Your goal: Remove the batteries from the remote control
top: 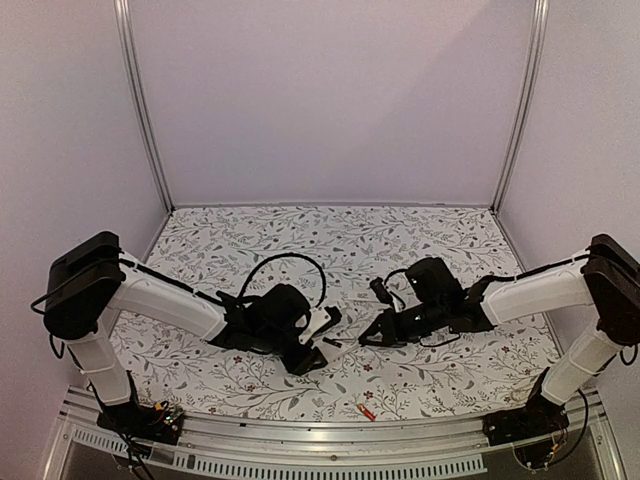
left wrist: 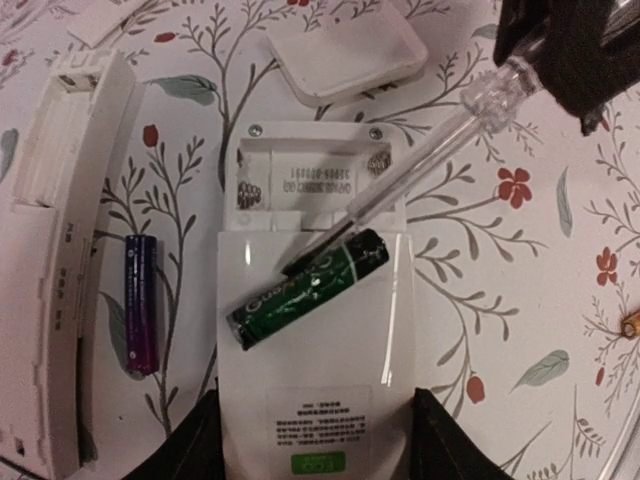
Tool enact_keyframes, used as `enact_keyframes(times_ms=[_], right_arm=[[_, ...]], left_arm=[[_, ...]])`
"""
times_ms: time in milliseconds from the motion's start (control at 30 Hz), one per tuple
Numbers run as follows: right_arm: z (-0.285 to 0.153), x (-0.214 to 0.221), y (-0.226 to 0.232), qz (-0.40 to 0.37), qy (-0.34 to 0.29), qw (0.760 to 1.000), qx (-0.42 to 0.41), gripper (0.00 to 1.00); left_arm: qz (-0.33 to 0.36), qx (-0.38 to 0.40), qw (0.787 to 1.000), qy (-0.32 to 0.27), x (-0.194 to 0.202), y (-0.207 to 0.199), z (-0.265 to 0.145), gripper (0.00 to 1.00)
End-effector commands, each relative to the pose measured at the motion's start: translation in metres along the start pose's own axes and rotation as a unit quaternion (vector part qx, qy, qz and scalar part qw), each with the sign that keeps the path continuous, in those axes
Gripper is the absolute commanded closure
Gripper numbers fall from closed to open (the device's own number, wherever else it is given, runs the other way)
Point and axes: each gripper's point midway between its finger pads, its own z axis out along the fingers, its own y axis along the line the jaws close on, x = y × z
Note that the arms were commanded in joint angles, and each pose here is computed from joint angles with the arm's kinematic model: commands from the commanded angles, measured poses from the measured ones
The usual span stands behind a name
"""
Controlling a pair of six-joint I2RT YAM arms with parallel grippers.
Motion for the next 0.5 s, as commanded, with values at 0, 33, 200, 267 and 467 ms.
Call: enact_keyframes(times_ms=[0, 33, 200, 267, 467], right_arm=[[0.008, 0.004, 0.006, -0.014, 0.023, 0.999, -0.018, 1.00], [0.010, 0.006, 0.008, -0.016, 0.028, 0.999, -0.023, 1.00], [0.019, 0.018, 0.018, -0.032, 0.056, 0.997, -0.039, 1.00], [0.021, 0.021, 0.023, -0.038, 0.061, 0.996, -0.045, 1.00], [0.026, 0.023, 0.034, -0.045, 0.070, 0.995, -0.062, 1.00]], left_arm=[[-0.002, -0.032, 0.998, 0.053, 0.035, 0.013, 0.013, 0.62], [-0.002, -0.032, 0.998, 0.054, 0.035, 0.013, 0.013, 0.62], [-0.005, -0.037, 0.998, 0.049, 0.032, 0.015, 0.012, 0.53], [-0.007, -0.038, 0.998, 0.043, 0.029, 0.016, 0.011, 0.46], [-0.005, -0.038, 0.999, 0.029, 0.019, 0.015, 0.007, 0.26]])
